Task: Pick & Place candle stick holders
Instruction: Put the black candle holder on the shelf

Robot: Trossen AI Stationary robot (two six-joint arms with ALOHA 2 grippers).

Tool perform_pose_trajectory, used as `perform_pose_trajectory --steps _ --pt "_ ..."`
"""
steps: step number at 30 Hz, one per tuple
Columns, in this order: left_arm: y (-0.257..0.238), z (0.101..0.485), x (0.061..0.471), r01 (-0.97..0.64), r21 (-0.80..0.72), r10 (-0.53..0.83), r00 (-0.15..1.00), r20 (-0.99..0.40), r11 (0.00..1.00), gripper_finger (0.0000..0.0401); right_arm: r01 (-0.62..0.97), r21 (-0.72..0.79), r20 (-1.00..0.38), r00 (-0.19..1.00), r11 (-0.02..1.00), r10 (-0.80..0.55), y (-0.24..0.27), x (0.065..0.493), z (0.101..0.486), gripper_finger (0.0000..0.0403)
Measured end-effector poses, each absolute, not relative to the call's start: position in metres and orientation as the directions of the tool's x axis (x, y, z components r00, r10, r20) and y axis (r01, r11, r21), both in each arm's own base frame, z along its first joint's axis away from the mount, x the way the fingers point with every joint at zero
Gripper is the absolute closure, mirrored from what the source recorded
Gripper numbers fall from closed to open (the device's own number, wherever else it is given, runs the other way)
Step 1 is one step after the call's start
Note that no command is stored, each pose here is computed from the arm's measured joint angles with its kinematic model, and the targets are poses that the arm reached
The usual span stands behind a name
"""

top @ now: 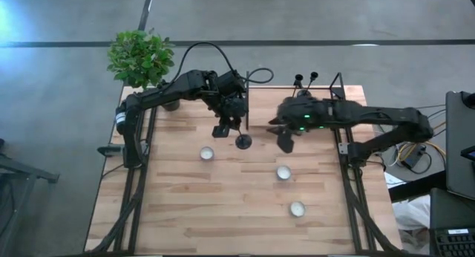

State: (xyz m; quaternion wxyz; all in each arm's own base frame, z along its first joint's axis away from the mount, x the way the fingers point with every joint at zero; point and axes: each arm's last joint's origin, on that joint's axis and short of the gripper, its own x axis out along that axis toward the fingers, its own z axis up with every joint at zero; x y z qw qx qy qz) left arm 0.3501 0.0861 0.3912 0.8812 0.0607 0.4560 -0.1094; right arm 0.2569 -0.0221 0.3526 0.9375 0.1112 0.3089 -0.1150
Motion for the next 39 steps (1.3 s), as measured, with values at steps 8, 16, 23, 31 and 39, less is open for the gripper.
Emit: perform_pose_trajectory --steps 8,16,23,31,39 --pt "0.087 0.408 0.349 0.245 0.098 -0.077 0.614 -0.786 0.965 0.0254 0.299 0.198 -0.472 0.864 0.933 -0.177 -0.015 0.211 0.345 0.0346" --pt "0.092 0.423 0.36 0.239 0.116 -0.065 0.636 -0.769 0.964 0.0253 0.256 0.243 -0.392 0.908 0.935 -0.147 -0.01 0.186 0.314 0.0394" --pt "0.102 0.424 0.368 0.201 0.124 -0.043 0.666 -0.745 0.972 0.0252 0.241 0.259 -0.362 0.922 0.935 -0.138 -0.009 0.167 0.301 0.0394" --pt "0.106 0.421 0.372 0.159 0.121 -0.015 0.661 -0.75 0.98 0.0252 0.249 0.252 -0.391 0.91 0.935 -0.137 -0.009 0.163 0.287 0.0394" --pt "0.106 0.422 0.373 0.163 0.124 -0.02 0.678 -0.734 0.979 0.0252 0.253 0.249 -0.403 0.905 0.935 -0.137 -0.009 0.17 0.279 0.0394"
